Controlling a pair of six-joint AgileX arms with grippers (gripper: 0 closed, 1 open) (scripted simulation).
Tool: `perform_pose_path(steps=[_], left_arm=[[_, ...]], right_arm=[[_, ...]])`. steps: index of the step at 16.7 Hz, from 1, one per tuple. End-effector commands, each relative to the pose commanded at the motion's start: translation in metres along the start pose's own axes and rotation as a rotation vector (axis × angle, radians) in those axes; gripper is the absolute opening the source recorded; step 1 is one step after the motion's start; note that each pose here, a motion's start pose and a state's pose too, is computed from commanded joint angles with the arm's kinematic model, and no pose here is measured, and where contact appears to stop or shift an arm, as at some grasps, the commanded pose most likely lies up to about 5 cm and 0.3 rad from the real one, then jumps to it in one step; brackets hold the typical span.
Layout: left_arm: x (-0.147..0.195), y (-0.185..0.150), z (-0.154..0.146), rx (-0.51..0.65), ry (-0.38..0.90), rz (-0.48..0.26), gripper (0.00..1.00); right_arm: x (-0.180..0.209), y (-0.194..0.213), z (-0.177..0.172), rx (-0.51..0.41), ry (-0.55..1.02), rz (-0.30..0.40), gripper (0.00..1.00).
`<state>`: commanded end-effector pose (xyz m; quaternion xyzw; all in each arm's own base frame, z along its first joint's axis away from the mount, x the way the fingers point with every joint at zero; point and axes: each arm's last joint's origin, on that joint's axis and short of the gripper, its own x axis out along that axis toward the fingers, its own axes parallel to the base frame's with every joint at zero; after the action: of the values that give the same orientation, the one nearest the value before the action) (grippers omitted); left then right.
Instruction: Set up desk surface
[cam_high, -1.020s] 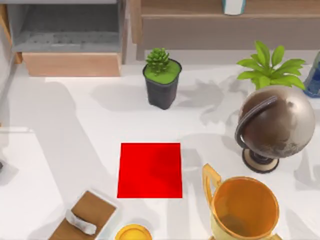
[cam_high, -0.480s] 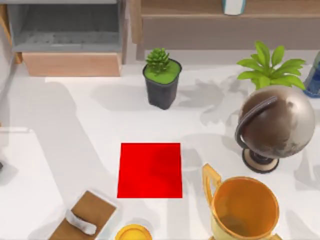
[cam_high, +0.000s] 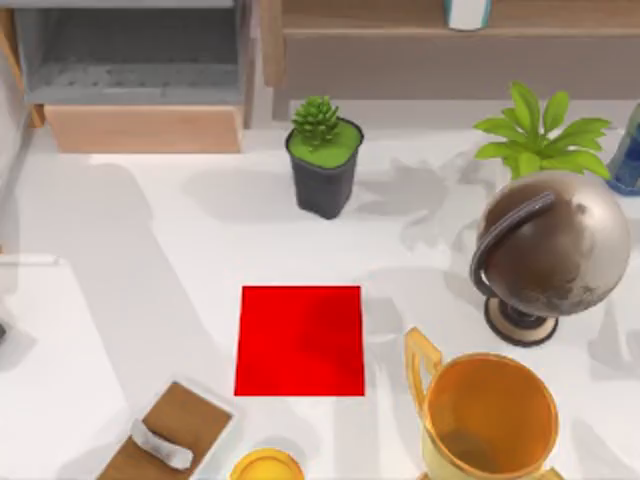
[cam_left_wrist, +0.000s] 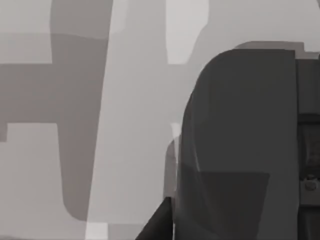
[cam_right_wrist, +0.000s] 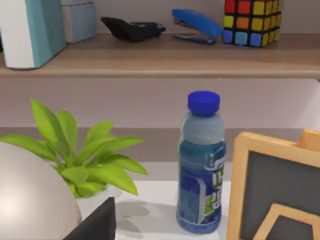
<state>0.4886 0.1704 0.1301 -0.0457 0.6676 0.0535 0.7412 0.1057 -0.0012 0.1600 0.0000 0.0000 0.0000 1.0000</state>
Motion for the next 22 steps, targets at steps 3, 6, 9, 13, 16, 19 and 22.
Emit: perform_pose_path(steps=[3,6,9,13,16,19,22], left_arm=[[0.0,0.0,0.0,0.0,0.0,0.0,0.0],[-0.002,0.001,0.0,0.0,-0.003,0.001,0.0],[-0.015,0.003,-0.001,-0.019,-0.023,0.007,0.0],[-0.062,0.0,-0.008,-0.095,-0.085,0.026,0.0],[-0.103,-0.019,-0.016,-0.144,-0.158,0.034,0.0],[-0.13,-0.059,-0.026,-0.162,-0.212,0.021,0.0],[-0.137,-0.117,-0.039,-0.147,-0.221,-0.013,0.0]], right_arm=[[0.0,0.0,0.0,0.0,0.0,0.0,1.0],[0.0,0.0,0.0,0.0,0.0,0.0,1.0],[0.0,0.0,0.0,0.0,0.0,0.0,1.0],[0.0,0.0,0.0,0.0,0.0,0.0,1.0],[0.0,0.0,0.0,0.0,0.0,0.0,1.0],[0.0,0.0,0.0,0.0,0.0,0.0,1.0],[0.0,0.0,0.0,0.0,0.0,0.0,1.0]])
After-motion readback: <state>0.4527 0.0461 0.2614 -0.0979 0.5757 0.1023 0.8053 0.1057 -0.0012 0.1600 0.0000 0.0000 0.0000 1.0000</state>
